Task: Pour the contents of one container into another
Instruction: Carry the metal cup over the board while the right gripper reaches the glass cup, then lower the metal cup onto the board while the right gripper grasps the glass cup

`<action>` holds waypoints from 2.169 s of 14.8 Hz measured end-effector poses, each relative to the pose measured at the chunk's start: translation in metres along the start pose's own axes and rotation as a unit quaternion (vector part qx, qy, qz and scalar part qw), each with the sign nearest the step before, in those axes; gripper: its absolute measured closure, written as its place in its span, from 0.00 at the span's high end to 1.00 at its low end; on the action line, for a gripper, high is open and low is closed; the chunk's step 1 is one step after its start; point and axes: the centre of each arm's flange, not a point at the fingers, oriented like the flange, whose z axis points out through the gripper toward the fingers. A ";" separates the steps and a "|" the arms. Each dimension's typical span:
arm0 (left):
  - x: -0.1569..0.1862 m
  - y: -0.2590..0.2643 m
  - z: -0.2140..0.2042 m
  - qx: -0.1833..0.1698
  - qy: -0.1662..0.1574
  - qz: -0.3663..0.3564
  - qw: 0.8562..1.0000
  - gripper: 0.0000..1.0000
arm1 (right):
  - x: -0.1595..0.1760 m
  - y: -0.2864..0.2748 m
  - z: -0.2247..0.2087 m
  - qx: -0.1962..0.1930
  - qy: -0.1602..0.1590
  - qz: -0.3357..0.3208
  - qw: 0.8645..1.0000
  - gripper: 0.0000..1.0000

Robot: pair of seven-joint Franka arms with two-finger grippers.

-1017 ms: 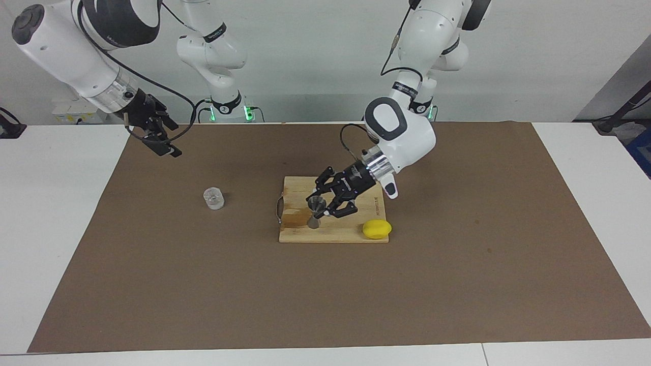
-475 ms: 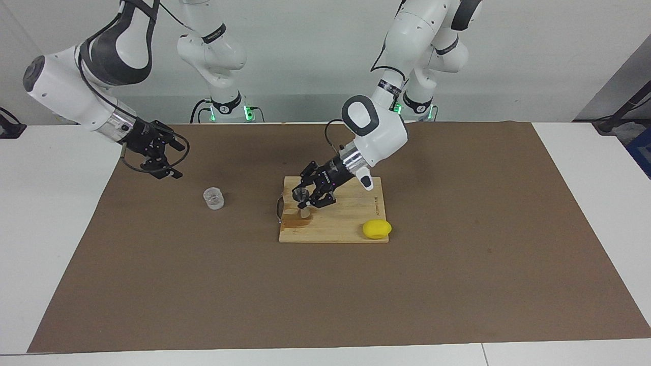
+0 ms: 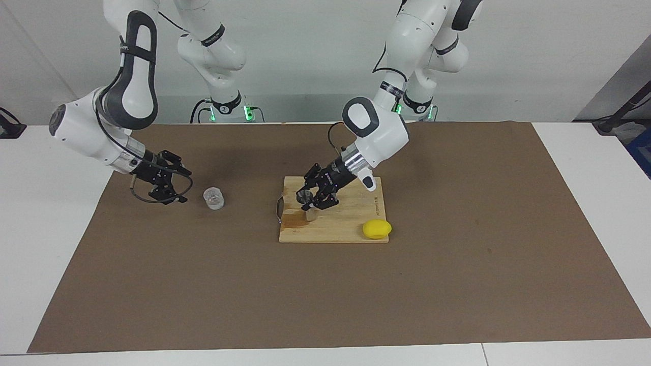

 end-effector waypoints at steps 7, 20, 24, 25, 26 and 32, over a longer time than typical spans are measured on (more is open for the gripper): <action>-0.001 -0.001 0.001 0.001 -0.001 0.013 1.000 0.51 | 0.024 0.004 0.041 0.013 -0.022 -0.008 1.000 1.00; -0.006 -0.021 0.019 0.020 -0.001 0.043 0.999 0.51 | 0.039 0.002 0.095 0.012 -0.092 0.016 0.996 0.96; -0.004 -0.018 0.020 0.019 0.000 0.041 0.999 0.51 | 0.039 0.007 0.102 0.010 -0.100 0.016 0.995 0.93; -0.004 -0.018 0.020 0.018 -0.001 0.041 0.999 0.58 | 0.038 0.007 0.103 0.012 -0.103 0.016 0.994 0.93; -0.004 -0.017 0.019 0.017 -0.001 0.041 0.999 0.68 | 0.037 0.006 0.103 0.015 -0.107 0.017 0.994 0.89; -0.008 -0.016 0.019 0.022 -0.004 0.048 0.999 1.00 | 0.036 0.007 0.105 0.019 -0.113 0.017 0.993 0.69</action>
